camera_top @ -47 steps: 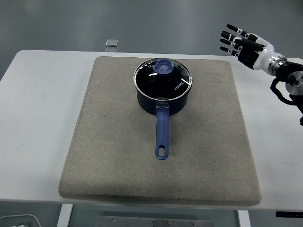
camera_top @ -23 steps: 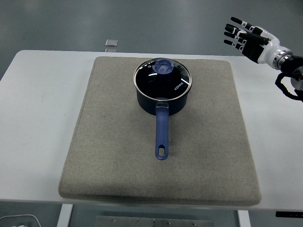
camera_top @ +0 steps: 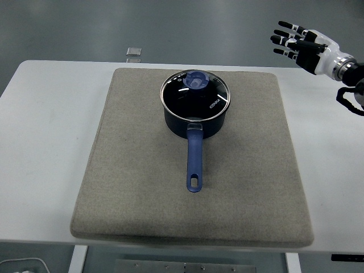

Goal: Lift the pot lid and place it to the right of the pot.

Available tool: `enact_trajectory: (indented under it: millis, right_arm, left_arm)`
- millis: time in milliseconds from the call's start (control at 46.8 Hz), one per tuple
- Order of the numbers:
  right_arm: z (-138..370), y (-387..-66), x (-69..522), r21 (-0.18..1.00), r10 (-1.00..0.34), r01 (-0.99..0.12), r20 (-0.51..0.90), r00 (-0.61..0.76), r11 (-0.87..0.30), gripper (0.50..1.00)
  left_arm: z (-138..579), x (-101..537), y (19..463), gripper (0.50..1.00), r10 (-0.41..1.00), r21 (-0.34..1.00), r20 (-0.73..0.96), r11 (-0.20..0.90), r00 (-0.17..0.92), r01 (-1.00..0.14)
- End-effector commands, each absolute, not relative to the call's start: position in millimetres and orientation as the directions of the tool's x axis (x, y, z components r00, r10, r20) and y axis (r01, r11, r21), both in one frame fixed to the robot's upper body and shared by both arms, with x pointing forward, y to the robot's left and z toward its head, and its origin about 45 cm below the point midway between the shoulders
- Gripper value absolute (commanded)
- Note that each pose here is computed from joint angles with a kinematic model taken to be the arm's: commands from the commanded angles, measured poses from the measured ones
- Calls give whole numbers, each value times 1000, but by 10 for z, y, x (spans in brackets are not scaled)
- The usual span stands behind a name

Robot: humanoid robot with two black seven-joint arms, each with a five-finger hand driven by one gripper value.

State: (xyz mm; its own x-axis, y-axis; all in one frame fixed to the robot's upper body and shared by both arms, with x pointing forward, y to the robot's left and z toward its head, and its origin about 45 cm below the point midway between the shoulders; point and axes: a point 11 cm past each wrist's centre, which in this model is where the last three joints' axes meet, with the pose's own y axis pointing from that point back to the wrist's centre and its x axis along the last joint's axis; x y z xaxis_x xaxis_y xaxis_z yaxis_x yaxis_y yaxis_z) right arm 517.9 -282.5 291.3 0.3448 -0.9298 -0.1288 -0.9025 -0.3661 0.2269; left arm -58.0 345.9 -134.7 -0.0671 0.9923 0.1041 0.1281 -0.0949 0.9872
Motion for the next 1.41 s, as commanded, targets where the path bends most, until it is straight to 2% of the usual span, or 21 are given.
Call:
enact_trajectory:
  millis: [0, 385, 662, 897, 1154, 1389]
  right_arm:
    - [2951, -2814, 5182, 227, -928, -900, -97, 359, -372, 913]
    - [3417, -2428, 5029, 194, -819, -833, 169, 548, -517, 913]
    - [3378, -2196, 4920, 254, -667, -756, 360, 653, -603, 913]
    - [3403, -1979, 4824, 302, -529, -701, 485, 697, -647, 911]
    - [3516, -1725, 4829, 378, -350, -673, 635, 688, -636, 911]
    - [3596, -1346, 4805, 428, -181, -644, 727, 662, -634, 911]
  left_arm:
    - [-1347, -580, 3458, 1000, 992, 987, 103, -93, -67, 128]
    - [-1347, -580, 3459, 1000, 992, 987, 104, -95, -67, 128]
    - [-1347, -580, 3459, 1000, 992, 987, 104, -95, -67, 128]
    - [-1347, -580, 3459, 1000, 992, 987, 104, -95, -67, 128]
    - [-1347, -580, 3459, 1000, 992, 987, 104, -95, -67, 128]
    - [-1347, -580, 3459, 1000, 992, 987, 104, -95, -67, 128]
